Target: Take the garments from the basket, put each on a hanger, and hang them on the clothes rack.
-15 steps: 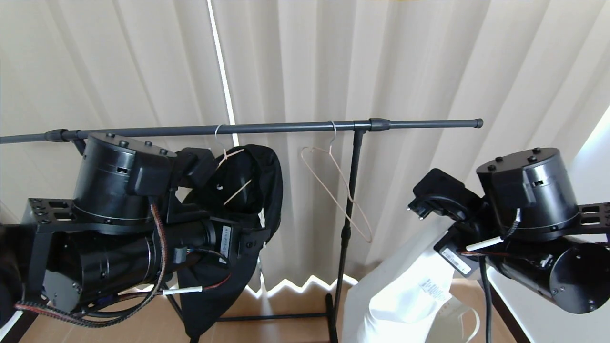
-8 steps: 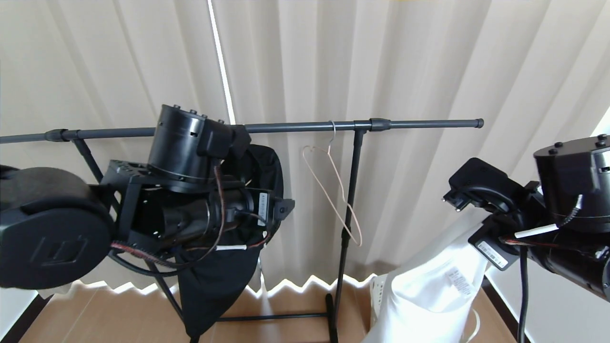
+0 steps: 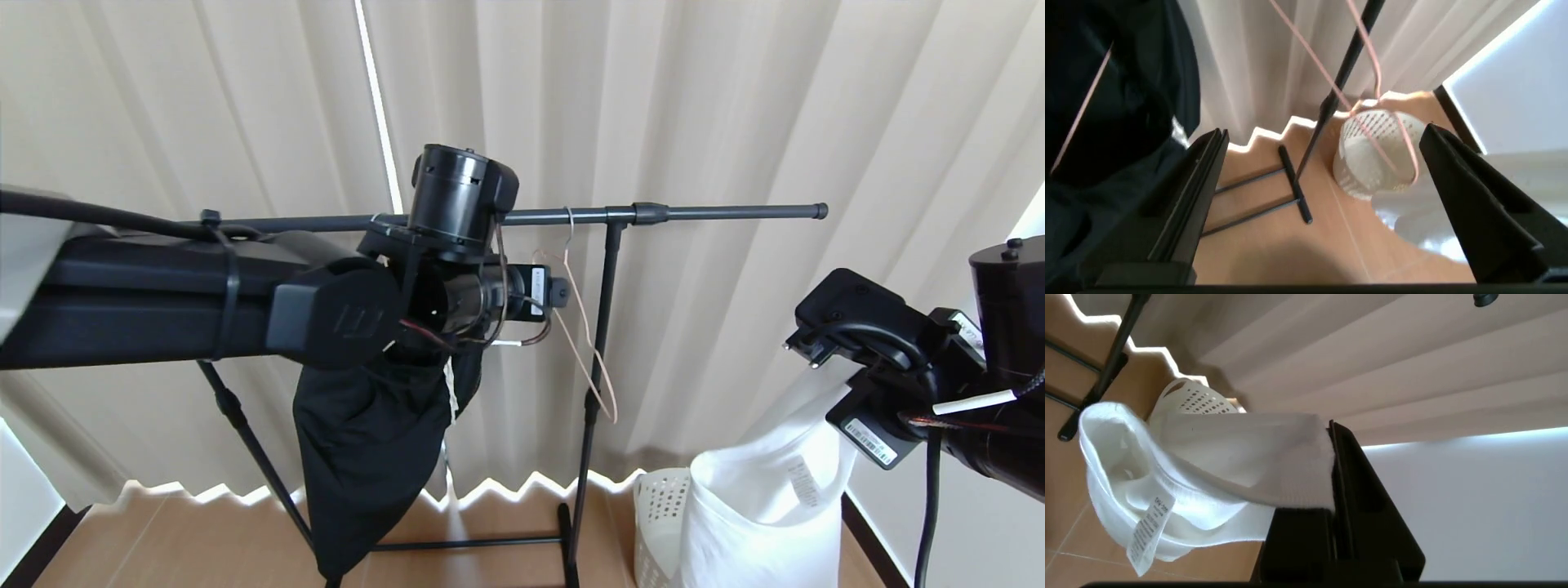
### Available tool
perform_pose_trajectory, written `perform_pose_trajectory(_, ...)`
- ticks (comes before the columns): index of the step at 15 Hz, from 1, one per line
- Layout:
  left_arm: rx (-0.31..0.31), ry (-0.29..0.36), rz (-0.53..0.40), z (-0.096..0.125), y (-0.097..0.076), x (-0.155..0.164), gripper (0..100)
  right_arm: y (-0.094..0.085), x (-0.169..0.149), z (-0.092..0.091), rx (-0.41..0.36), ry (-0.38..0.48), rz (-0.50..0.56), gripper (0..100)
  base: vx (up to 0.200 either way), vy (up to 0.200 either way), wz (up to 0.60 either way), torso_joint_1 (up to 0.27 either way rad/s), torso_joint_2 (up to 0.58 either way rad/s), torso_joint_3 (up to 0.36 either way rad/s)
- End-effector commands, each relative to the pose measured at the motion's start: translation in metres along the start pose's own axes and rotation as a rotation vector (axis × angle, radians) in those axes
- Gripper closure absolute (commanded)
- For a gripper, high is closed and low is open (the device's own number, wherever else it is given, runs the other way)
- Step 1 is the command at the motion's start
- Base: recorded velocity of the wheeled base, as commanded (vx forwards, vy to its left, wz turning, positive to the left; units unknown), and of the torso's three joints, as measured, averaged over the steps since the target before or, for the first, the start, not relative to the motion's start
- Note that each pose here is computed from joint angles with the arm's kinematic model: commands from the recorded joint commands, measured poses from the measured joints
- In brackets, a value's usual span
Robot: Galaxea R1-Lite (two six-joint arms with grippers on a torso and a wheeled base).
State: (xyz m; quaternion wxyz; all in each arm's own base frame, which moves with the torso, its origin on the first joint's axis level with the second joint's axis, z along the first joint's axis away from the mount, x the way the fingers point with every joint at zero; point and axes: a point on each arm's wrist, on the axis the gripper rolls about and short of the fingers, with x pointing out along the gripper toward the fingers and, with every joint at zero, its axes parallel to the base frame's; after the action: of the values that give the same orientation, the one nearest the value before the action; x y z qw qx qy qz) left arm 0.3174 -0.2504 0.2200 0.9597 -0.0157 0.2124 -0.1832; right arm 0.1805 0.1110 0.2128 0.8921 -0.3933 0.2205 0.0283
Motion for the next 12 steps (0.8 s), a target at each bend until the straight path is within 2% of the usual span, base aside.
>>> perform_pose_trajectory(1, 0.002, 0.005, 0.001, -0.008, -0.011, 0.045, 0, 0.002, 0.002, 0.001, -0.007, 0.006, 0.005, 100, 0.0, 0.0, 0.0, 0.0, 0.0, 0.0)
perform_pose_trajectory(5, 0.001, -0.015, -0.001, -0.011, -0.018, 0.08, 0, 0.003, 0.003, 0.001, -0.008, 0.008, 0.006, 100, 0.0, 0.0, 0.0, 0.0, 0.0, 0.0)
perform_pose_trajectory(12, 0.034, -0.025, 0.01, -0.015, -0.024, 0.11, 0, 0.003, 0.003, 0.001, -0.008, 0.008, 0.006, 100, 0.0, 0.0, 0.0, 0.0, 0.0, 0.0)
